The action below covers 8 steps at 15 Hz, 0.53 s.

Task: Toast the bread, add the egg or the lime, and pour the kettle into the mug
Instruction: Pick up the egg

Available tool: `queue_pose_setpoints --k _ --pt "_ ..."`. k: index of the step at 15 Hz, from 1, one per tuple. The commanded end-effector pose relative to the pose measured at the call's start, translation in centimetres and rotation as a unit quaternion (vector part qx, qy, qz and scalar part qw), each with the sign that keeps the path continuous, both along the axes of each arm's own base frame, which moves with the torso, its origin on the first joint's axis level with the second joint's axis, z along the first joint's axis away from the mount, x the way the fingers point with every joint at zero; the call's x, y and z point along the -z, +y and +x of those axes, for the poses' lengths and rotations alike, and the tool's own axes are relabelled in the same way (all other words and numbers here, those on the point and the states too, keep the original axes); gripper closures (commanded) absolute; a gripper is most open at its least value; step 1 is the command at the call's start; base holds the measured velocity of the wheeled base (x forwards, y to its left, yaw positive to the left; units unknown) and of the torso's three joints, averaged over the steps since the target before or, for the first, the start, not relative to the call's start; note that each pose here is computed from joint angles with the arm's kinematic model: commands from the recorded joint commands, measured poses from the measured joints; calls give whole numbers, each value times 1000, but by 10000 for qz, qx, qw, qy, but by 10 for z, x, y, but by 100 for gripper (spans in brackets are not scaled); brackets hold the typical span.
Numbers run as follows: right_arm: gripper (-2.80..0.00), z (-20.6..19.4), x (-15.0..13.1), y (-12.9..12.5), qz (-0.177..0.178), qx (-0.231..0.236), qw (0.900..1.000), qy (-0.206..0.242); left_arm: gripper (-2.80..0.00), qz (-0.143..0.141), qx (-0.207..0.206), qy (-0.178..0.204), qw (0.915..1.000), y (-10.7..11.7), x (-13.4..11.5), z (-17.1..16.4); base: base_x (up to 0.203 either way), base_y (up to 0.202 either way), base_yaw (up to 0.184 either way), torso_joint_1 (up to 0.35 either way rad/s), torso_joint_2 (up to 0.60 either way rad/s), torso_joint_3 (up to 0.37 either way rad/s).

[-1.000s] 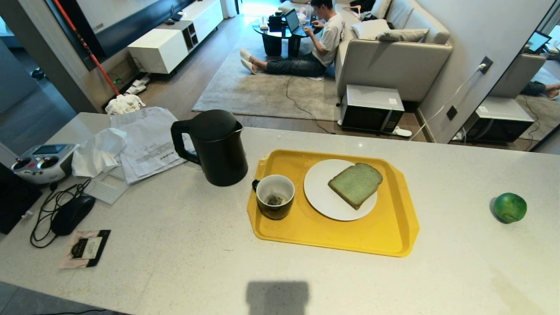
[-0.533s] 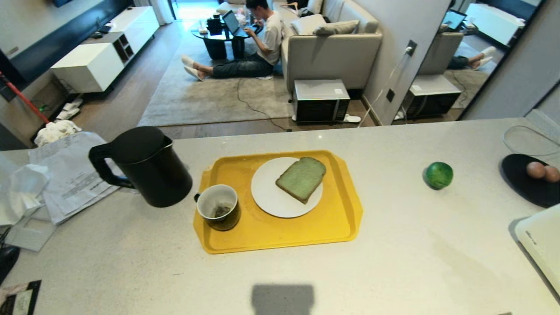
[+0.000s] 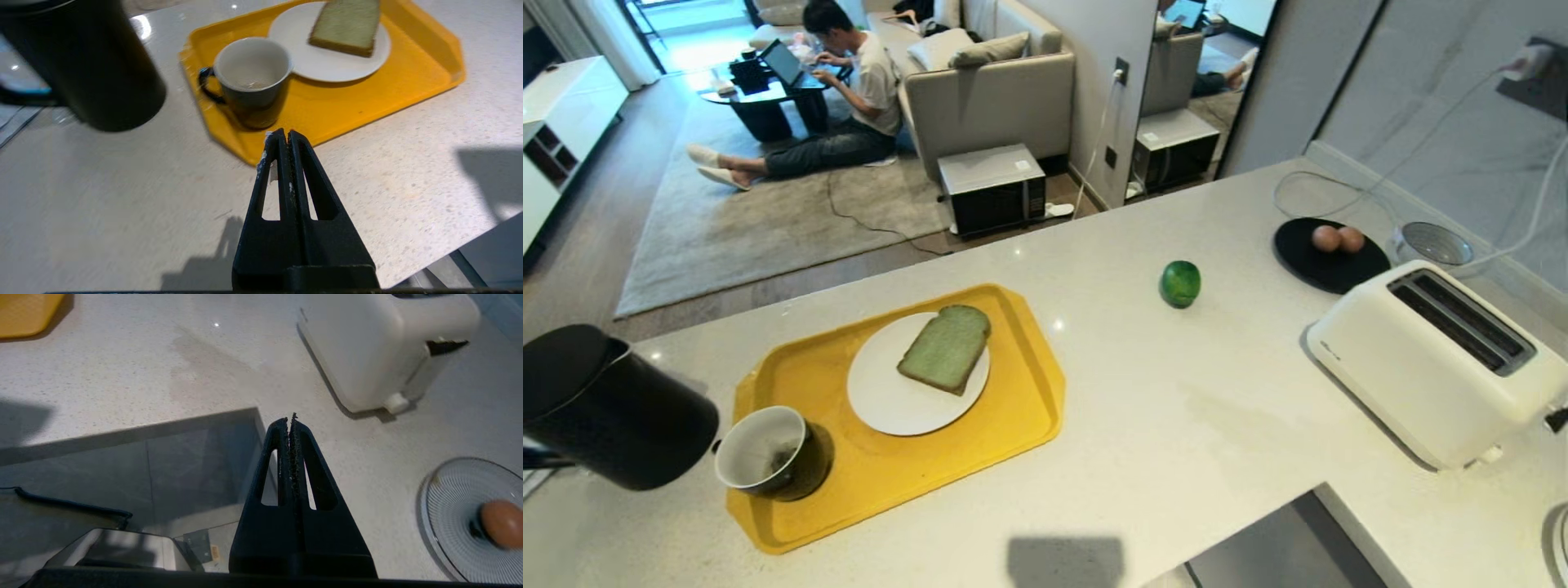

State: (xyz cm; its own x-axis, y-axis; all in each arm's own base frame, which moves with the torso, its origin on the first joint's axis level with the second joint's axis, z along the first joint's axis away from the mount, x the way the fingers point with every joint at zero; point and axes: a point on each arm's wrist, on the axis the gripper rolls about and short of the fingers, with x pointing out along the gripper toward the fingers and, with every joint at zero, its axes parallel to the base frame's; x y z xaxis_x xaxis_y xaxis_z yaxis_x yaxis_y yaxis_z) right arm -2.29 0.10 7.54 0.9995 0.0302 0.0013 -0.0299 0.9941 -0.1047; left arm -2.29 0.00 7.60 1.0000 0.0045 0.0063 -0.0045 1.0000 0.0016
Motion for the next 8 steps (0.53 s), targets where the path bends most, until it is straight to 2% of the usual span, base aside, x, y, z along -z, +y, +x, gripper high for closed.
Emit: queue_pose_setpoints --k 1,8 --pt "0 0 0 0 -5 -2 10000 14 0 0 -3 1 10000 0 0 0 1 8 -168 5 2 2" --pt "0 0 0 0 3 -2 10000 19 0 0 1 1 10000 0 0 0 1 8 -174 4 2 4"
